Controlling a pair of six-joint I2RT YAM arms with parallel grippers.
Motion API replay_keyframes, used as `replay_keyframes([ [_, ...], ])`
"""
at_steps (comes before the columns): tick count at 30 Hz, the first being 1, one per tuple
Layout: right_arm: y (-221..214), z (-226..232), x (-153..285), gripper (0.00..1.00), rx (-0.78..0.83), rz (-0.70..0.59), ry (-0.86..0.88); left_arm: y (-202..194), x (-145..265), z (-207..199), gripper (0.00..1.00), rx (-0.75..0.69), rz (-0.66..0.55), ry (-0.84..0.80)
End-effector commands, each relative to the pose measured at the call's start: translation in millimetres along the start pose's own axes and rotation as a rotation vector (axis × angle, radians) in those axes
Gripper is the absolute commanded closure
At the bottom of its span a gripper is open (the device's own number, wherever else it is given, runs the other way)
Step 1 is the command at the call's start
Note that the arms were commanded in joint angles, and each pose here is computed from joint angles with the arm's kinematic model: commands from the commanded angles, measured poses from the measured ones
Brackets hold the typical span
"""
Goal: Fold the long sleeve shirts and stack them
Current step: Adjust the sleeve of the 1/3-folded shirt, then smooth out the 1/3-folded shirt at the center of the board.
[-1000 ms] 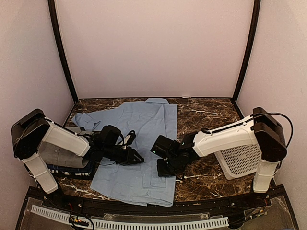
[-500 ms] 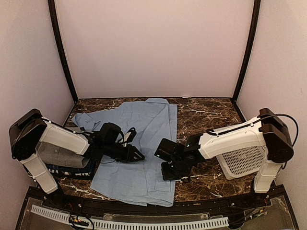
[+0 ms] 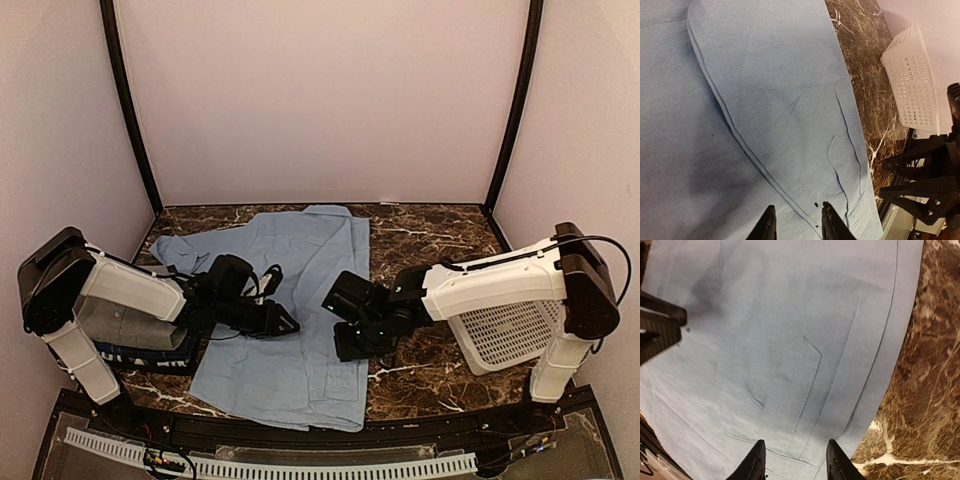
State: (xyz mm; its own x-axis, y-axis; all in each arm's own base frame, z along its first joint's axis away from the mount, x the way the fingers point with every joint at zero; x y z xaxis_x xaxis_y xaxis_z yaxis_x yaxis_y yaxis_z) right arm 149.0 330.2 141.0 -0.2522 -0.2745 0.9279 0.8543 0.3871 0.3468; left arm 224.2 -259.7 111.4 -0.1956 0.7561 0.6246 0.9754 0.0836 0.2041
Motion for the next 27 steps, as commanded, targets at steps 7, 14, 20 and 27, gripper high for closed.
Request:
replay_keyframes([
  [7, 131.9, -27.9, 35.2, 0.66, 0.046, -0.443, 0.193, 41.8, 11.8, -43.4, 0.73, -0.08, -0.159, -0.052],
  [14, 199.1, -61.2, 16.0, 0.78, 0.079, -0.556, 0.381, 93.8, -10.7, -60.4, 0.77, -0.093, -0.252, -0.032],
  [20, 236.0, -83.0, -19.5, 0.8, 0.08, -0.564, 0.472, 133.7, -36.1, -43.9, 0.79, -0.09, -0.296, 0.024],
  [27, 277.3, -114.0, -64.1, 0.84, 0.014, -0.587, 0.496, 161.3, -63.0, -18.6, 0.8, -0.058, -0.28, 0.074],
])
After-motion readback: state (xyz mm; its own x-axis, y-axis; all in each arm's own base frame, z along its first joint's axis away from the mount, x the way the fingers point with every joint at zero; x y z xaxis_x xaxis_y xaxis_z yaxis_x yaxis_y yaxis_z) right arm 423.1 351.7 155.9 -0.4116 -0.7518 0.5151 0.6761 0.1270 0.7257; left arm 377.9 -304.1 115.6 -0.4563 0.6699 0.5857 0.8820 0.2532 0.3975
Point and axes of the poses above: each gripper's point midway between its finger pads, its own x axis back along the fingers, its own z axis along the line the jaws close on, y = z × x, the point moved 9 cm from there along x, back along the fingers, and after that the axes turned 14 degrees about x, right-handed, at the moved point
